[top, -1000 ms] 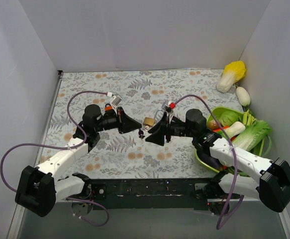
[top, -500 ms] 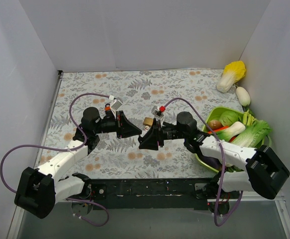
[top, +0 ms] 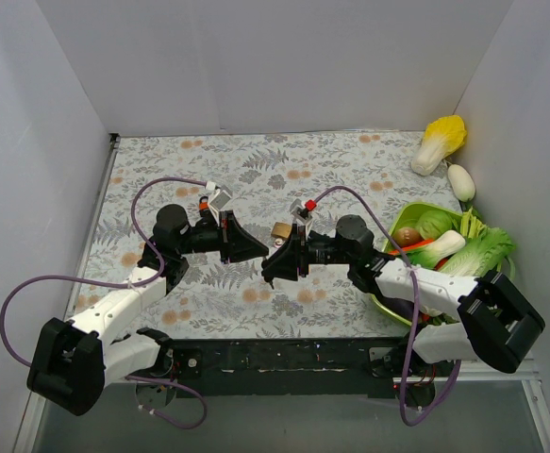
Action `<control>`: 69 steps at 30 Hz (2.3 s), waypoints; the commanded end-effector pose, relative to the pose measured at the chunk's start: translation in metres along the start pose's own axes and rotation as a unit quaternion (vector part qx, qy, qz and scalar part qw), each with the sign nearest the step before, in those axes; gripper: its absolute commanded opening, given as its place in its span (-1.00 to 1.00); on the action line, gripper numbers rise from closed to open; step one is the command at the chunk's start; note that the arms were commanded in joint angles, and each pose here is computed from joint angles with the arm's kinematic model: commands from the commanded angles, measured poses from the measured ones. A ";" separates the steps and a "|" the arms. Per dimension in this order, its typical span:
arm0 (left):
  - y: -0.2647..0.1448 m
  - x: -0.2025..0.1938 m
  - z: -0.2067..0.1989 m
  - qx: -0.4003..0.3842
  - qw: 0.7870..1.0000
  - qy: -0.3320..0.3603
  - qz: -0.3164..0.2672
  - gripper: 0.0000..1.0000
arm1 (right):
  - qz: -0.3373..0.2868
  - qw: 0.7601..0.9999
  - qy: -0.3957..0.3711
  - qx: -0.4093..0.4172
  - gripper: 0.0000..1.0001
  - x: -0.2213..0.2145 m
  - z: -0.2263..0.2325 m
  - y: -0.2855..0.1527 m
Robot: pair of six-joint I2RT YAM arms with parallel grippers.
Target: Unlock with the key
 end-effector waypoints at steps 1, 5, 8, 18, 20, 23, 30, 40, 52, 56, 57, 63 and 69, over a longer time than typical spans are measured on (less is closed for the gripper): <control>-0.003 0.004 -0.008 -0.013 1.000 0.021 -0.008 -1.00 | -0.029 0.999 -0.024 0.002 -0.21 0.009 0.004 0.001; -0.003 0.004 -0.008 -0.012 1.000 0.022 -0.008 -1.00 | -0.031 0.999 -0.025 0.002 -0.44 0.007 0.004 0.000; -0.002 0.004 -0.007 -0.012 1.000 0.021 -0.006 -1.00 | -0.033 0.999 -0.023 0.003 -0.74 0.007 0.004 -0.001; -0.004 0.016 0.006 0.073 0.996 0.044 -0.038 -0.18 | -0.051 0.999 -0.012 -0.001 -0.97 0.006 0.005 -0.004; -0.009 0.023 0.019 0.146 0.986 0.051 -0.064 0.96 | -0.059 0.998 -0.004 -0.029 -0.97 0.008 0.000 -0.005; -0.020 0.026 0.029 0.203 0.973 0.057 -0.092 0.96 | -0.058 0.995 0.005 -0.075 -0.97 0.004 -0.011 -0.009; -0.048 0.021 0.098 0.395 0.913 -0.073 -0.069 0.96 | -0.068 0.985 0.037 -0.152 -0.97 -0.007 -0.031 -0.036; -0.076 0.035 0.179 0.632 0.766 -0.106 0.046 0.96 | -0.088 0.967 0.009 -0.238 -0.97 -0.009 -0.022 -0.070; -0.087 0.042 0.254 0.729 0.657 -0.122 0.148 0.94 | -0.093 0.970 0.004 -0.223 -0.97 -0.019 -0.011 -0.080; -0.086 0.041 0.267 0.726 0.657 -0.136 0.151 0.86 | -0.095 0.971 0.007 -0.221 -0.97 -0.024 -0.011 -0.082; -0.087 0.041 0.270 0.723 0.660 -0.141 0.149 0.84 | -0.094 0.970 0.009 -0.223 -0.97 -0.026 -0.012 -0.083; -0.088 0.030 0.284 0.697 0.676 -0.178 0.160 0.52 | -0.097 0.970 0.010 -0.221 -0.97 -0.026 -0.011 -0.083; -0.085 0.019 0.288 0.678 0.688 -0.201 0.164 0.45 | -0.091 0.972 0.015 -0.218 -0.97 -0.025 -0.013 -0.080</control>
Point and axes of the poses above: each gripper's point midway between its finger pads, its own y axis out along the fingers, its own z axis along the line the jaws close on, x = y × z, the point moved 6 cm from there along -y, back along the fingers, and after that the axes turned 2 degrees about y, right-handed, at the moved point
